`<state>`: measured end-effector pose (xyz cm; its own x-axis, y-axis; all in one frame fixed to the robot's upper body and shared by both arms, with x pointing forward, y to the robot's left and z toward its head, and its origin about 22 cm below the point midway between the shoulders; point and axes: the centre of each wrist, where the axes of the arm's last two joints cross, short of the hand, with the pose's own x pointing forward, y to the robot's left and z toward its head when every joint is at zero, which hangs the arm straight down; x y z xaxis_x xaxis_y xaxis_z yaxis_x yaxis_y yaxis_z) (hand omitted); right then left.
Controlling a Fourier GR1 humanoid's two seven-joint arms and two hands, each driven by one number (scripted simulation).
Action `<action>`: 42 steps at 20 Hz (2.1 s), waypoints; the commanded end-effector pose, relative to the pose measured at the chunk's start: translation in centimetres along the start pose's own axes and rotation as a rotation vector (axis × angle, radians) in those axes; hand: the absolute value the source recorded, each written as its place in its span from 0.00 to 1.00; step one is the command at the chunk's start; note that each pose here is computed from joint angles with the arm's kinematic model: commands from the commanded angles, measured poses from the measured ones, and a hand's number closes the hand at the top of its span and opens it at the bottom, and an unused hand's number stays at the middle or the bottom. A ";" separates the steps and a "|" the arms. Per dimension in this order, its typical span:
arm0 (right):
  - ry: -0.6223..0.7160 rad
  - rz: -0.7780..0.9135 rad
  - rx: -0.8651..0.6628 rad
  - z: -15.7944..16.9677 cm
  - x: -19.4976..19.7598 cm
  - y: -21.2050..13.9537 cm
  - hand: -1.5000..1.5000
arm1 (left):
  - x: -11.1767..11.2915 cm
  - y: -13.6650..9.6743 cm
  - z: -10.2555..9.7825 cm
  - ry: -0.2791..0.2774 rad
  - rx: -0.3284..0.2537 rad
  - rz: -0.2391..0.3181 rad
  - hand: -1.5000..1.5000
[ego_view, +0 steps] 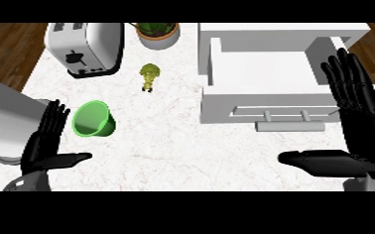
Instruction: Pick up the cup, place it into the drawer and close the drawer
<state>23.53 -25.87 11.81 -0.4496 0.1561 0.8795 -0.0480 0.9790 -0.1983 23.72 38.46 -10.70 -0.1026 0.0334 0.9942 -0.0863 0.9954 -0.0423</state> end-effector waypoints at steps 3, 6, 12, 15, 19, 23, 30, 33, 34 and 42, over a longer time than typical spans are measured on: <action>-0.003 -0.002 -0.004 0.7 -1.0 -0.5 0.00 | -2.7 -0.1 1.0 -0.026 -0.004 0.026 0.00; -0.009 -0.008 0.010 2.0 -1.6 0.3 0.00 | -2.6 -0.2 0.4 -0.048 0.026 0.010 0.00; -0.016 -0.015 0.025 1.6 0.5 -1.1 0.00 | -1.6 1.0 -0.7 -0.050 0.012 0.001 0.00; -0.019 -0.005 0.016 -2.1 0.8 0.8 0.00 | -2.9 -1.0 -0.2 -0.056 -0.007 0.006 0.00; -0.007 0.001 0.009 -0.4 -0.3 -1.2 0.00 | -3.9 -1.3 1.5 -0.050 -0.010 0.036 0.00; -0.005 -0.013 0.038 -0.4 -0.1 -0.6 0.00 | -1.9 -0.8 -1.7 -0.068 -0.036 0.048 0.00; -0.012 -0.008 0.029 -0.2 -0.2 -0.6 0.00 | -2.7 -3.1 -2.2 -0.090 -0.061 0.127 0.00; -0.007 -0.023 0.037 0.9 -1.0 -0.3 0.00 | -3.3 -3.6 -1.5 -0.101 -0.092 0.186 0.00; -0.003 -0.027 0.019 -0.4 -0.5 0.3 0.00 | -2.4 -3.2 -2.6 -0.101 -0.123 0.193 0.00; 0.016 -0.032 0.038 -0.5 -0.5 0.7 0.00 | -2.4 -4.6 -3.4 -0.132 -0.206 0.333 1.00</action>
<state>23.86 -25.61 11.50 -0.4442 0.1243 0.8873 -0.0924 0.9787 -0.1834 27.21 34.66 -12.71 -0.1202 0.1958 0.9733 0.0296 0.9806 -0.1936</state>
